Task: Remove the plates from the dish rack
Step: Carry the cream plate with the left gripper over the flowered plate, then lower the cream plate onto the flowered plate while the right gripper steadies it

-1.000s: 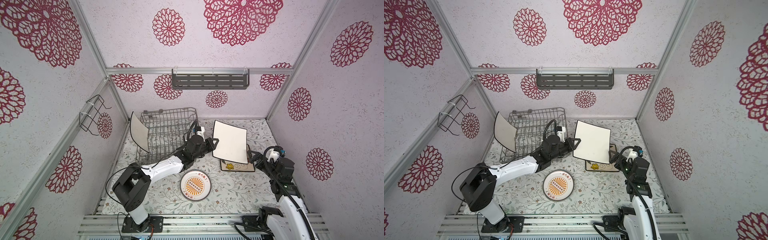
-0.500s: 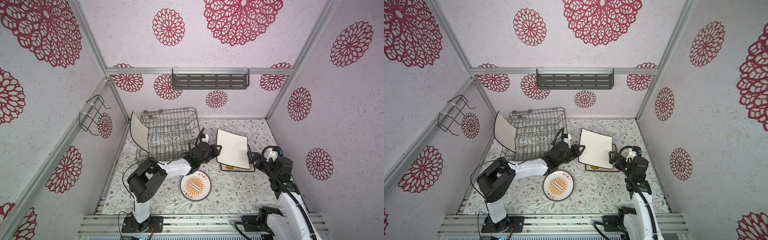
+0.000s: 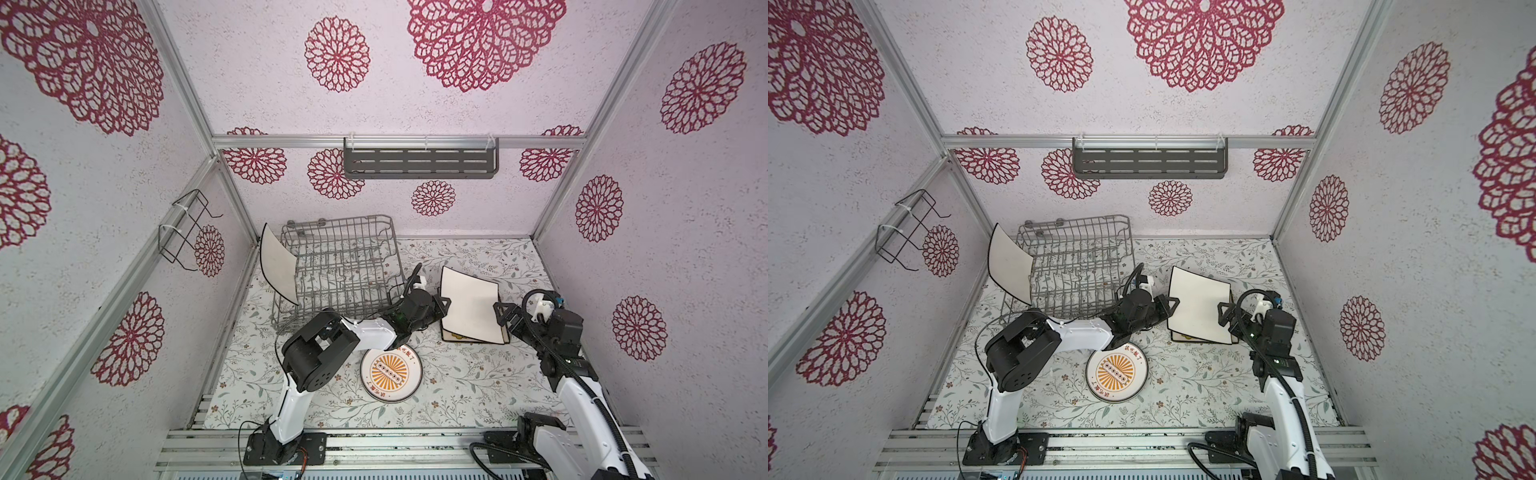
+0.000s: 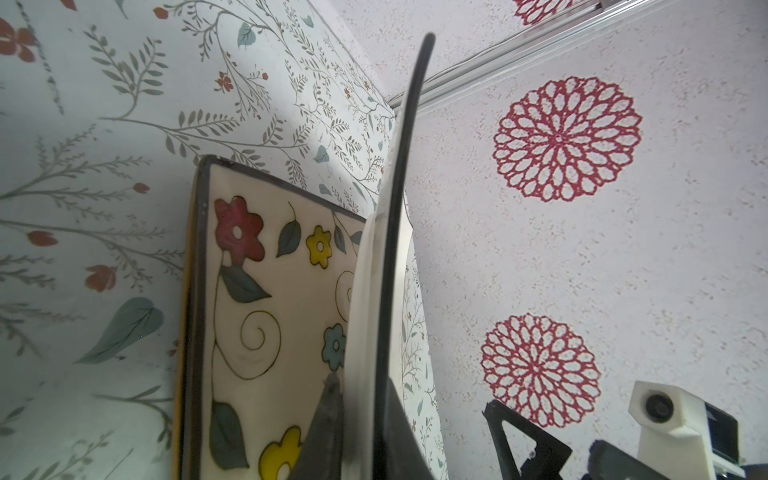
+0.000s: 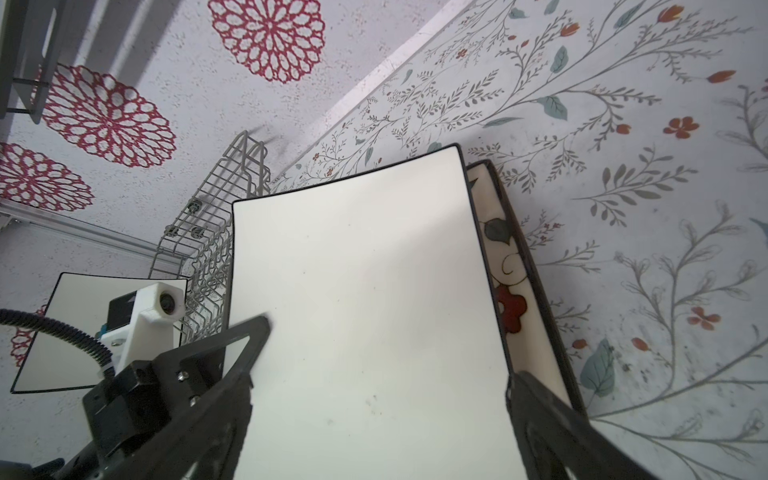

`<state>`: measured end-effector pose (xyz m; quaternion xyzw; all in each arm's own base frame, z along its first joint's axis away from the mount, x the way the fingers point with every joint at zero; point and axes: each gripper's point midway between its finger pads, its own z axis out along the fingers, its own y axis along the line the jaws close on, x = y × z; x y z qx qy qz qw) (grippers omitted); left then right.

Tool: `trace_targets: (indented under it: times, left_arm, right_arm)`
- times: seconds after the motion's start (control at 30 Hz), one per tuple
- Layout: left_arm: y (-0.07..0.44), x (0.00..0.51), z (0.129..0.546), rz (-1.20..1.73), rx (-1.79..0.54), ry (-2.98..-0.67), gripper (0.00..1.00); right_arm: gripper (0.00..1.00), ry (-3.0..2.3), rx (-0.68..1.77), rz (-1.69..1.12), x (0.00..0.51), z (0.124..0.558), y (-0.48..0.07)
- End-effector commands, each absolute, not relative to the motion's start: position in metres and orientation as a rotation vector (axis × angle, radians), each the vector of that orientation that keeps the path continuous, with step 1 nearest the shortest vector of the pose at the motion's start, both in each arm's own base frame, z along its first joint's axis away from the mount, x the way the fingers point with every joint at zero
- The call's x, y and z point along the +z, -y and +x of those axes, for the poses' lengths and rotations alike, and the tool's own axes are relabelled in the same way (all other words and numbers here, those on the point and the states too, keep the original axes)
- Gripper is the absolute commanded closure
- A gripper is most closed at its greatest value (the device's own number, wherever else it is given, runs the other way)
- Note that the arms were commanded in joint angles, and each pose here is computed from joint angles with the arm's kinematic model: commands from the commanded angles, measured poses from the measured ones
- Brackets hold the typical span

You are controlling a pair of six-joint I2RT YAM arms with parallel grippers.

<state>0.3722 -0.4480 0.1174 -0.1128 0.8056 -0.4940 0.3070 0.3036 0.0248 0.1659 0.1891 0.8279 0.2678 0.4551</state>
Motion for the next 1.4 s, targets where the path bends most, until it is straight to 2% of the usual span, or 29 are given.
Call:
trace_targets:
  times: [0.0,0.37,0.63,1.37]
  left_arm:
    - [0.465,0.2,0.383,-0.3,-1.523,-1.859,1.0]
    - [0.47,0.18,0.387,-0.315,-1.492,-1.922,1.0]
    - [0.47,0.16,0.387,-0.334,-1.46,-1.992,1.0]
    - [0.466,0.128,0.386,-0.332,-1.334,-2.152,0.84]
  right_arm:
    - [0.01,-1.983,0.638,0.405,0.191,0.313,-0.022]
    - [0.01,-2.047,0.564,0.426,0.172,0.321,-0.012]
    - [0.01,-2.128,0.403,0.434,0.156,0.332,0.008]
    - [0.04,-2.263,0.421,0.364,0.117,0.368,0.005]
